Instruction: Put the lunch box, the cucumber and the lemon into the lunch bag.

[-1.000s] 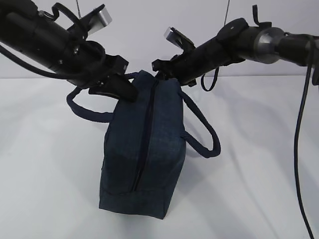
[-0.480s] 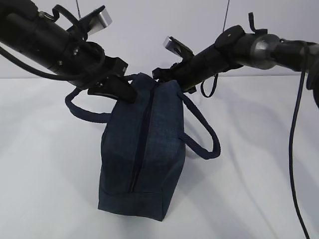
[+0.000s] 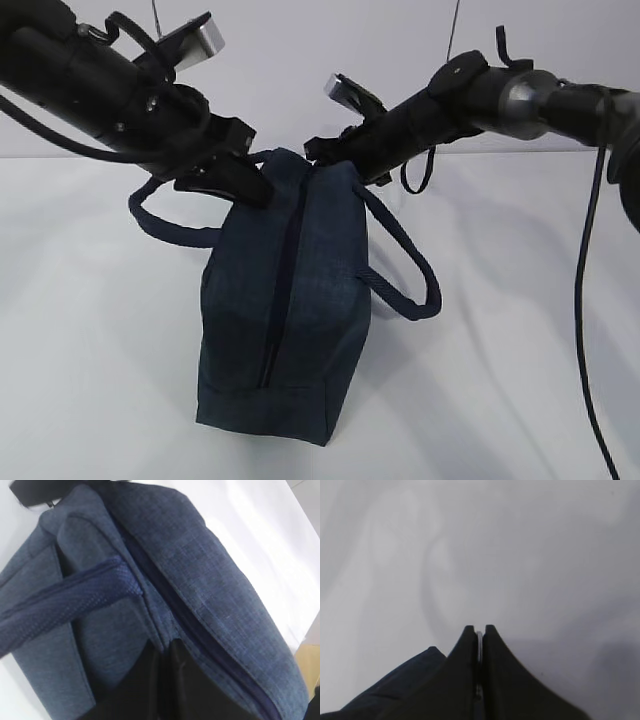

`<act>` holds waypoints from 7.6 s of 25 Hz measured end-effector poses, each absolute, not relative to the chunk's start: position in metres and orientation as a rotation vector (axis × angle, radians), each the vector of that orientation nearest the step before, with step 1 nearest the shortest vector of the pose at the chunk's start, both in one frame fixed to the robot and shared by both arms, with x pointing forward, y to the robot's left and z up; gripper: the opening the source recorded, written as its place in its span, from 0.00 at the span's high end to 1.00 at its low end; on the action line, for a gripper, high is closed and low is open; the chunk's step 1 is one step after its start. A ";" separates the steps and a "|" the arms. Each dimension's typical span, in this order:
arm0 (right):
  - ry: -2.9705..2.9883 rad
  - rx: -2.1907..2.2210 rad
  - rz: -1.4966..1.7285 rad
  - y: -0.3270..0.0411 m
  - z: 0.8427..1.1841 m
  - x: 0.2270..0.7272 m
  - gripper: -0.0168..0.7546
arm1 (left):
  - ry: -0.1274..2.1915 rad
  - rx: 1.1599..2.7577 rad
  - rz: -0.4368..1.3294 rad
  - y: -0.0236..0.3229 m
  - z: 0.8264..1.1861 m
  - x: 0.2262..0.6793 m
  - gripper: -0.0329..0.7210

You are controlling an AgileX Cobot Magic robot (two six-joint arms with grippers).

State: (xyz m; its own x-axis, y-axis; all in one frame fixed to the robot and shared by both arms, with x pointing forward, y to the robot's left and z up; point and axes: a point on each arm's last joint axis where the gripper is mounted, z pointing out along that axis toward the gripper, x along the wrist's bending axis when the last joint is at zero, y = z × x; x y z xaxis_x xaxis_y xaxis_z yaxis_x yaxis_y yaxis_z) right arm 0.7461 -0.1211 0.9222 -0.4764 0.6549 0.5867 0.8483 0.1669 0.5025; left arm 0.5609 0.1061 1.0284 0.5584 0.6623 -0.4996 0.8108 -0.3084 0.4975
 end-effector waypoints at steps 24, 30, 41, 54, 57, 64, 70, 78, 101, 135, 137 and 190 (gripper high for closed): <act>-2.365 -1.147 -1.323 -0.117 1.004 0.747 0.43 | 1.173 2.074 -0.182 0.108 1.027 0.565 0.95; -2.465 -1.219 -1.304 -0.123 1.023 0.750 0.43 | 1.208 2.129 -0.123 0.113 1.023 0.566 0.95; -2.598 -1.425 -1.176 -0.138 1.041 0.752 0.43 | 1.270 2.099 -0.100 0.129 1.023 0.575 0.95; -2.959 -1.693 -0.788 -0.174 1.046 0.758 0.43 | 1.276 2.089 -0.103 0.130 1.023 0.575 0.95; -2.895 -1.773 -0.813 -0.175 1.052 0.756 0.43 | 1.276 2.087 -0.105 0.130 1.023 0.575 0.95; -2.749 -1.742 -0.900 -0.169 1.069 0.739 0.43 | 1.252 2.148 -0.022 0.134 1.021 0.578 0.85; -2.740 -1.738 -0.902 -0.171 1.086 0.725 0.43 | 1.241 2.171 0.013 0.136 1.020 0.579 0.61; -2.746 -1.734 -0.993 -0.175 1.124 0.704 0.43 | 1.150 2.285 0.150 0.146 1.036 0.573 0.56; -2.738 -1.709 -1.144 -0.185 1.192 0.643 0.43 | 1.106 2.379 0.694 0.199 1.125 0.525 0.56; -2.828 -1.496 -1.275 -0.216 1.191 0.470 0.43 | 1.334 1.899 0.536 0.251 1.113 0.362 0.56; -2.829 -1.491 -1.272 -0.219 1.187 0.457 0.43 | 1.328 1.886 0.526 0.252 1.114 0.355 0.56; -2.886 -1.787 -1.644 -0.289 1.055 0.223 0.43 | 1.358 1.684 0.697 0.305 1.054 0.233 0.56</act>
State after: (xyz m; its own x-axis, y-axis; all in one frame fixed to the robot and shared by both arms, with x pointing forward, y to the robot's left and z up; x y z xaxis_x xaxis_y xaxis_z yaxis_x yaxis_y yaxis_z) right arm 0.2225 -0.2893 1.0549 -0.4025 0.9122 -0.0772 0.3989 0.2506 0.8821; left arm 0.2333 0.3052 1.0536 0.2579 0.9627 -0.0821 0.4942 -0.0584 0.8674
